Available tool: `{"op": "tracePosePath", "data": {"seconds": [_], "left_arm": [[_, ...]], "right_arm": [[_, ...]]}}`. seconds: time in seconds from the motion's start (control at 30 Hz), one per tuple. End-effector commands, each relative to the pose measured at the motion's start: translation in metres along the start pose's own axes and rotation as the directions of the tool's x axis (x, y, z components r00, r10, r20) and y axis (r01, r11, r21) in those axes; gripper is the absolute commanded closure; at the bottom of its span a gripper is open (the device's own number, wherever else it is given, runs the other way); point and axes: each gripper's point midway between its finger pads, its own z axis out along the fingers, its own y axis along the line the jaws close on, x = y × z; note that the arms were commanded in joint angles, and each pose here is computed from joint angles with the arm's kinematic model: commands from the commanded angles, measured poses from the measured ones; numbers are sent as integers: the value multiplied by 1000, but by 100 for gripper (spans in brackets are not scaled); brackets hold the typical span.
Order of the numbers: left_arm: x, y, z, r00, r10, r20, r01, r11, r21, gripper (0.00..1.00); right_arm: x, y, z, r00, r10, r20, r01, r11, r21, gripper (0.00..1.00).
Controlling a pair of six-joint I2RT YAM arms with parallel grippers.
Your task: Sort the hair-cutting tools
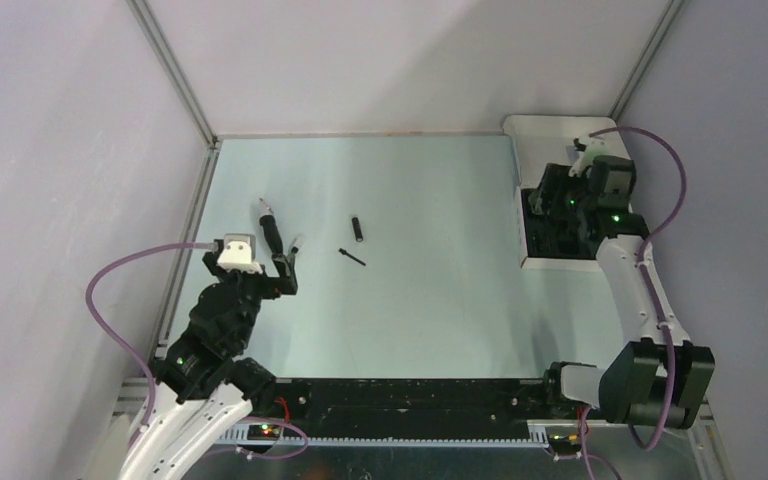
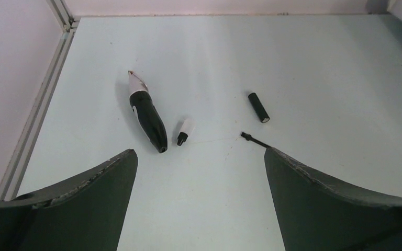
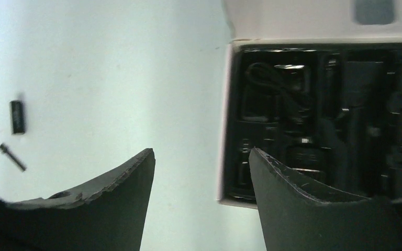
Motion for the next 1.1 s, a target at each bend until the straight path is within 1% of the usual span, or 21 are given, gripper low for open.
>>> {"op": "tracePosePath", "data": {"seconds": [0.0,0.17,0.3,0.37,0.4,0.43,0.47,0.5,0.53,0.57,0.6,0.63,0.73,0.83,0.9,0.93,0.97,1.0,1.03,1.07], "left_arm": [[0,0,8,1000,-16,-13,15,1000,-25,2],[7,9,14,998,-22,-58,17,995,-96,2],[13,14,19,994,-34,-102,21,991,-129,2],[11,16,19,993,-45,-111,29,989,-142,2],[12,19,19,992,-53,-117,34,988,-154,2],[10,19,19,992,-61,-114,43,988,-151,2],[9,21,19,991,-67,-114,48,986,-159,2],[7,22,18,991,-75,-107,57,986,-160,2],[6,23,17,991,-80,-105,63,985,-159,2],[4,23,16,992,-84,-96,68,985,-159,2],[4,24,16,992,-86,-93,70,985,-160,2],[4,24,16,992,-84,-91,69,985,-160,2],[5,24,16,993,-84,-87,69,985,-157,2],[5,24,16,993,-83,-84,69,986,-153,2],[6,23,17,993,-81,-85,68,986,-149,2],[6,22,17,993,-81,-86,68,987,-147,2],[6,22,17,993,-81,-87,68,987,-147,2],[6,22,17,993,-82,-85,69,987,-144,2],[6,22,17,993,-82,-86,69,987,-143,2],[6,21,17,993,-82,-85,70,988,-141,2]], "right_arm": [[6,44,10,997,16,-78,-23,996,-91,29],[40,92,33,981,-50,-187,29,993,-111,31],[68,137,52,964,-99,-248,64,988,-142,31],[78,163,63,959,-105,-262,62,984,-167,32],[81,183,64,959,-112,-261,60,978,-198,32],[88,190,74,957,-114,-266,62,979,-195,32],[89,209,76,959,-120,-255,65,975,-212,32],[100,217,86,954,-130,-272,71,974,-215,32],[97,235,88,957,-136,-255,77,970,-230,32],[110,242,98,947,-151,-283,87,970,-227,33],[105,261,98,951,-162,-262,96,964,-247,33],[119,267,109,939,-181,-292,111,964,-241,33],[131,307,127,927,-227,-298,140,948,-285,33],[140,332,138,915,-252,-315,154,940,-305,33],[132,353,147,922,-253,-294,153,933,-325,33],[144,354,155,913,-261,-313,158,934,-320,33],[136,364,156,919,-254,-300,151,933,-327,33],[148,364,162,910,-262,-322,156,934,-321,34],[142,372,164,916,-253,-310,147,933,-327,34],[152,371,170,909,-258,-328,151,936,-319,35]]}}
